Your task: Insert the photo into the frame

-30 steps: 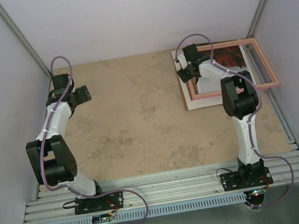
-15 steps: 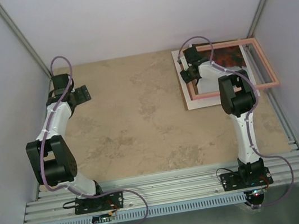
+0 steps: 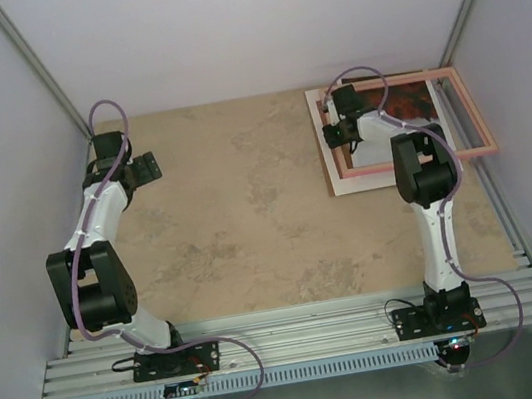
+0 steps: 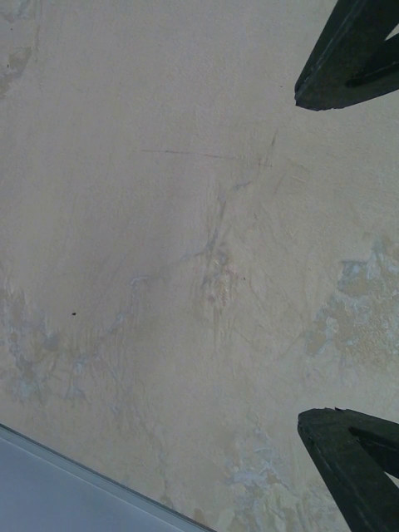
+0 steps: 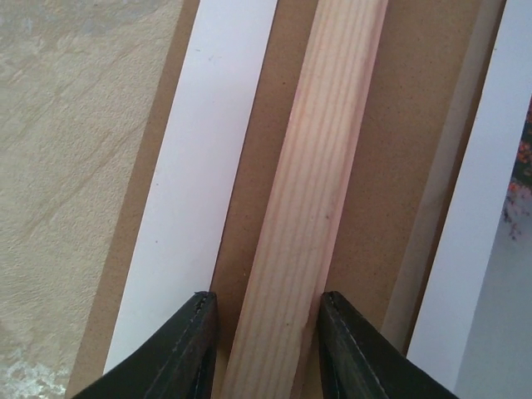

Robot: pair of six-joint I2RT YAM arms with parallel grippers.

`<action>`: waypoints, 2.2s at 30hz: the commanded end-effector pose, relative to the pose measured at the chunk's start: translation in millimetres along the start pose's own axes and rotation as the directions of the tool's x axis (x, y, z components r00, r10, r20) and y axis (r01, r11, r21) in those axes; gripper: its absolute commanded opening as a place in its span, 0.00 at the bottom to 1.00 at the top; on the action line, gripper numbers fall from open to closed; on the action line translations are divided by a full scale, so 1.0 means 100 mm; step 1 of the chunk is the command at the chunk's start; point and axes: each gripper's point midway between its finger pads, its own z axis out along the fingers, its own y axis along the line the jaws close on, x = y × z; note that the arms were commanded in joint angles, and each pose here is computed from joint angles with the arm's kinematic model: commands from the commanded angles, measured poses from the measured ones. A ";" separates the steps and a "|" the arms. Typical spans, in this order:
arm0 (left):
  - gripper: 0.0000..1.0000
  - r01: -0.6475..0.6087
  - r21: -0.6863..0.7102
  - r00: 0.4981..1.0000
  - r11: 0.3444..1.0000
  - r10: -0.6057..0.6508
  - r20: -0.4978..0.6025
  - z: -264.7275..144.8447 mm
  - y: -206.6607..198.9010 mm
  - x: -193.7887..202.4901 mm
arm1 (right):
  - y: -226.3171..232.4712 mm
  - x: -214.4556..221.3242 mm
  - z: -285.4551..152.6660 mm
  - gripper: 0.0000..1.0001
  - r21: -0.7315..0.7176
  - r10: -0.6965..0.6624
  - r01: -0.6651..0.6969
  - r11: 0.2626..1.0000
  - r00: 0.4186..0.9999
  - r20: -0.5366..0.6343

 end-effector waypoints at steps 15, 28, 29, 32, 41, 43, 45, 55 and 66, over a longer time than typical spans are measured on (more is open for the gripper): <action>0.99 0.057 -0.046 0.998 0.997 -0.056 0.019 0.06 0.05 -0.10 | -0.15 -0.15 -0.70 0.00 0.038 -0.013 0.012 0.999 0.999 0.047; 0.99 0.061 -0.051 0.997 0.997 -0.059 0.039 0.02 0.05 -0.20 | 0.08 -0.57 -1.59 0.00 0.137 -0.287 0.257 0.957 0.912 0.293; 0.99 0.062 -0.051 0.997 0.997 -0.060 0.042 0.01 0.05 -0.21 | 0.21 -0.58 -1.64 0.00 0.122 -0.320 0.297 0.947 0.895 0.311; 0.99 0.057 -0.037 0.997 0.998 -0.055 0.044 -0.01 0.03 -0.23 | 0.62 -0.59 -1.77 0.00 0.112 -0.424 0.412 0.904 0.833 0.356; 0.99 0.061 -0.033 0.996 0.998 -0.059 0.073 -0.16 0.04 -0.36 | 1.98 -0.27 -2.07 0.00 0.089 -0.645 0.694 0.715 0.604 0.468; 0.99 0.075 -0.024 0.994 0.997 -0.073 0.081 -0.20 0.06 -0.42 | 2.25 -0.15 -2.11 0.00 0.069 -0.672 0.750 0.658 0.544 0.503; 0.99 0.091 -0.009 0.992 0.996 -0.089 0.091 -0.26 0.09 -0.49 | 2.49 -0.01 -2.13 0.00 0.042 -0.693 0.801 0.597 0.488 0.531; 0.99 0.125 0.000 0.986 0.992 -0.124 0.115 -0.33 0.19 -0.57 | 3.45 0.69 -2.13 0.01 -0.056 -0.696 0.975 0.214 0.192 0.692; 0.99 0.081 0.006 0.994 0.997 -0.081 0.075 -0.20 0.18 -0.38 | 3.70 1.32 -1.83 0.01 -0.340 -0.717 0.925 0.172 0.354 0.600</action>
